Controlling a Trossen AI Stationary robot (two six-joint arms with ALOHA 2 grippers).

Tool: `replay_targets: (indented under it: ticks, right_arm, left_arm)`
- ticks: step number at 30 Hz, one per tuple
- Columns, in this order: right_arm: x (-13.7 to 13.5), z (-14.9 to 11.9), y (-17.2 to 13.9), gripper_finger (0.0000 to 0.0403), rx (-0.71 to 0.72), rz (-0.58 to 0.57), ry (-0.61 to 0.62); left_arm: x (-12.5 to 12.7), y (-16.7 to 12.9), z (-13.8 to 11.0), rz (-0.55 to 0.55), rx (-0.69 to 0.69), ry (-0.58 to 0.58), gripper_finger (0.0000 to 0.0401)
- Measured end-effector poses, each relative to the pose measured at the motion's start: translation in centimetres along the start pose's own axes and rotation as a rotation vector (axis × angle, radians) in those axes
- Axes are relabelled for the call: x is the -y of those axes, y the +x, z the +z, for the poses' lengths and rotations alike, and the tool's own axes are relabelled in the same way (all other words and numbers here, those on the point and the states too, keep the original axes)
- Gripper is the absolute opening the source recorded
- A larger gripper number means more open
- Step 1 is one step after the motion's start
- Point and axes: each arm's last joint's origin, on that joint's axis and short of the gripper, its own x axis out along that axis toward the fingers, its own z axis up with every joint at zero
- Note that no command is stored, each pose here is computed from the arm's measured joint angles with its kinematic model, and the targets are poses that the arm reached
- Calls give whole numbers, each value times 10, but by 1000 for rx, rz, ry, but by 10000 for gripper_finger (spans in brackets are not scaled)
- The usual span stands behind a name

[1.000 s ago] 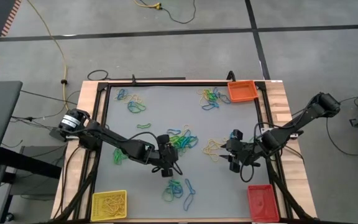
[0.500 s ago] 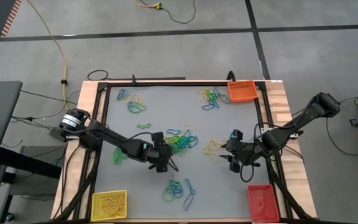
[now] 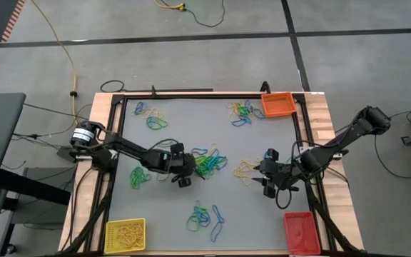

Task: Sort rubber bands into baskets
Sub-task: Put the yellow rubber band into the yellow bin

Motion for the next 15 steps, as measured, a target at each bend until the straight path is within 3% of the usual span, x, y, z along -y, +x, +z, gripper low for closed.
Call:
replay_targets:
  ticks: [15]
  right_arm:
    - [0, 0, 0, 224, 0, 0, 0]
  left_arm:
    - [-11, 3, 5, -8, -17, 63, 5]
